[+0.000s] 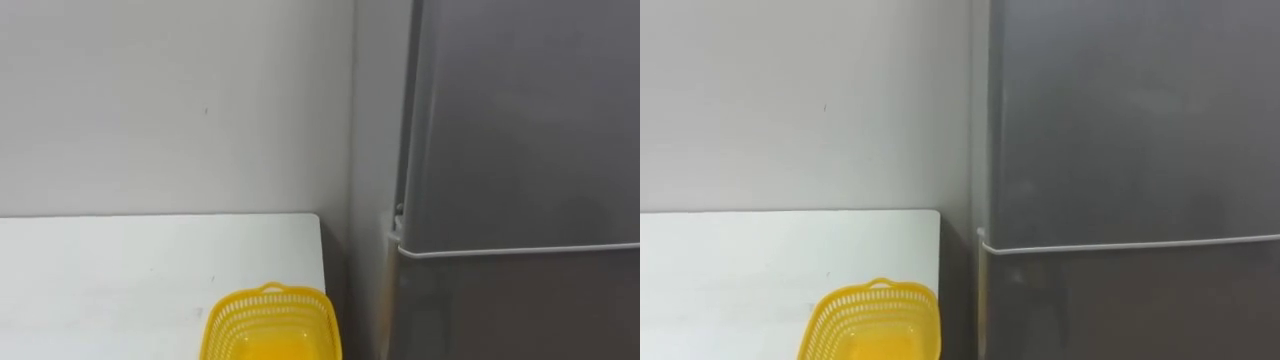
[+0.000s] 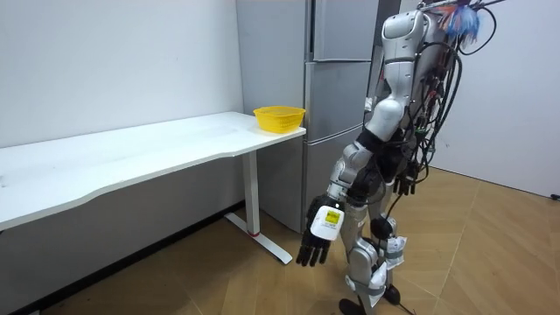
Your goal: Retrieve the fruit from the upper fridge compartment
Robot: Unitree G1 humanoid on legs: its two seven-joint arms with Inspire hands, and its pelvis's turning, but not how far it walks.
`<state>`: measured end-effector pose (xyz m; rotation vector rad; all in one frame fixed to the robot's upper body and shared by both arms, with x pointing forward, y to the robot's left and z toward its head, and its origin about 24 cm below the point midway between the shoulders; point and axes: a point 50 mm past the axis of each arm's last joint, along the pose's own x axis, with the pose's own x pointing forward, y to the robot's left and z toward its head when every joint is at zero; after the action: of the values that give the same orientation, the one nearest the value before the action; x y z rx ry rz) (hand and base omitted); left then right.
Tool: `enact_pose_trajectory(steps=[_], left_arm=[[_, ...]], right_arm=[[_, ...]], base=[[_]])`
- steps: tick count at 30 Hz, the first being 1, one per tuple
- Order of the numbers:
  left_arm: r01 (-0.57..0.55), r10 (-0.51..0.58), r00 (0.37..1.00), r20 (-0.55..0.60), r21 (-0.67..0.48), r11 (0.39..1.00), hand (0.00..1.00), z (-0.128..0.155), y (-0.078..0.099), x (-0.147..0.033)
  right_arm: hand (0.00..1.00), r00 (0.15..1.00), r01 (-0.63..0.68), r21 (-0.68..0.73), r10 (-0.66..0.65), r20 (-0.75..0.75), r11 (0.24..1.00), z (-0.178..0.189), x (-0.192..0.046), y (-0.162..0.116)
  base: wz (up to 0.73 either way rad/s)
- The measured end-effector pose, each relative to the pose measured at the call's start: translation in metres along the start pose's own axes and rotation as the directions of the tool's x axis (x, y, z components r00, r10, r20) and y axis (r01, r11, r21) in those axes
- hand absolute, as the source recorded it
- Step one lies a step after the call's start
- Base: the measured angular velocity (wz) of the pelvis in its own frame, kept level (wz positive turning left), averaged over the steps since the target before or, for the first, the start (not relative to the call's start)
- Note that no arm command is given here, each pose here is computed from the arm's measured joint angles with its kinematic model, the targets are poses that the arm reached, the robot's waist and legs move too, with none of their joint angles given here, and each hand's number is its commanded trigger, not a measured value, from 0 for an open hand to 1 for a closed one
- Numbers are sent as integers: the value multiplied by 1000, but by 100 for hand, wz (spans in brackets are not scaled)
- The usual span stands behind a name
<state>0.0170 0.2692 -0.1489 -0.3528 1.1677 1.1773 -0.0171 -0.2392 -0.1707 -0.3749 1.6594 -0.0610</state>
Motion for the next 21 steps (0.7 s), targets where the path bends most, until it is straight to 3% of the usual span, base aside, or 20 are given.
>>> enact_pose_trajectory(steps=[3,7,9,13,17,20,21], left_arm=[[-52,56,998,17,-197,979,0,18,0,-3],[-46,89,993,75,-454,890,0,49,0,-14],[-38,106,989,104,-512,858,0,60,-2,-19],[-6,137,974,182,-580,814,0,85,-6,-35],[84,200,906,373,-621,780,0,125,-7,-63],[174,242,810,535,-612,771,0,153,-6,-95],[222,262,741,619,-593,774,0,167,-4,-111]], right_arm=[[0,1000,1,3,-1,2,1000,-1,0,0],[0,999,7,17,-8,42,1000,2,0,-2],[0,998,14,25,-16,66,1000,4,-1,-3],[0,994,33,39,-37,102,999,4,-2,-4],[0,992,51,22,-53,116,998,3,-2,-6],[0,993,44,22,-46,109,999,-2,-2,-4],[0,993,43,22,-45,111,999,-3,-2,-4]], base=[[1],[0],[2],[0],[0],[6],[5]])
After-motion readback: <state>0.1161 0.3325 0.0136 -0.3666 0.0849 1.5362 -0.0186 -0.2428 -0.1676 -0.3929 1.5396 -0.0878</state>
